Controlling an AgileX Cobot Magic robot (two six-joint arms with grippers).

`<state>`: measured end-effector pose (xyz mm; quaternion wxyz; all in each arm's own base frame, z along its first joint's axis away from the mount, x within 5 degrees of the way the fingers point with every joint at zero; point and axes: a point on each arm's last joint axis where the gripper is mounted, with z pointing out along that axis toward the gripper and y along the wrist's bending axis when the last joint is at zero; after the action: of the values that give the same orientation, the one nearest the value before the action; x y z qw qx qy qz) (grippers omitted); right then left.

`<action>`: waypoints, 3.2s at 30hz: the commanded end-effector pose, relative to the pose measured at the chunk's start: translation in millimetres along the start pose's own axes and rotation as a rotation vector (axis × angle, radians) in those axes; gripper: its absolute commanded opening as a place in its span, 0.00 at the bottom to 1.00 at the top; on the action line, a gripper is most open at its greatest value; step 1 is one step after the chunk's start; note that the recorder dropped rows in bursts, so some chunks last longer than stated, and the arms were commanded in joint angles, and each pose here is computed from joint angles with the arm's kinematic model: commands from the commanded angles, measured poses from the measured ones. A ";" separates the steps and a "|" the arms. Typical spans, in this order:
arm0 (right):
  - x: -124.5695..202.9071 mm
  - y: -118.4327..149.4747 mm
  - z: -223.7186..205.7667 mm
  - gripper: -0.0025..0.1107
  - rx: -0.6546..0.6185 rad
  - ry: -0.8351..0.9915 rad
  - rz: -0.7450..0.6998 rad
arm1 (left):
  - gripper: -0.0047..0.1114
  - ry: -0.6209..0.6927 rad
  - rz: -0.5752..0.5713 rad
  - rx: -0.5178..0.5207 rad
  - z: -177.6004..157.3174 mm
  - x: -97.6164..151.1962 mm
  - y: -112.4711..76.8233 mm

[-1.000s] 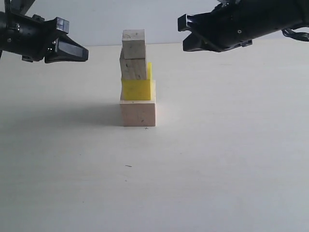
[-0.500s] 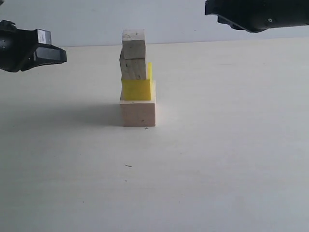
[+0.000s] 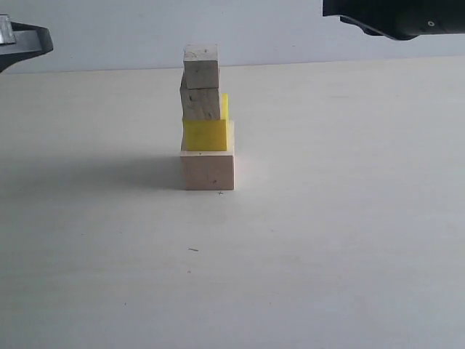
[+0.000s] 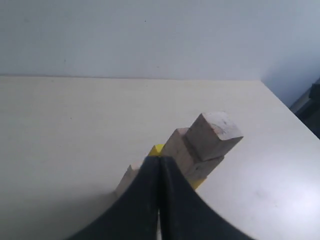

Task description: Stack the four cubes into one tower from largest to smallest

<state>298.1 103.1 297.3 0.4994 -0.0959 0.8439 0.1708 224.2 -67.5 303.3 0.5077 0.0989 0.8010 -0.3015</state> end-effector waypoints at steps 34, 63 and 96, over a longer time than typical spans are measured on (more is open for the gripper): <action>-1.0 0.9 -3.7 0.02 -0.002 -0.009 -0.001 | 0.04 -0.252 0.075 0.150 -94.3 18.9 -60.4; -1.0 0.9 -3.7 0.02 -0.002 -0.009 -0.001 | 0.04 -0.522 0.303 -0.021 -156.1 21.4 -78.1; -1.0 0.9 -3.7 0.02 -0.002 -0.009 -0.001 | 0.04 -0.541 0.136 -0.561 -191.5 70.8 -47.2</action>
<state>297.3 103.0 298.6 0.5007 -0.0963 0.8430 0.1716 24.3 -7.4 326.9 0.7350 -0.0352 0.6760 -0.0396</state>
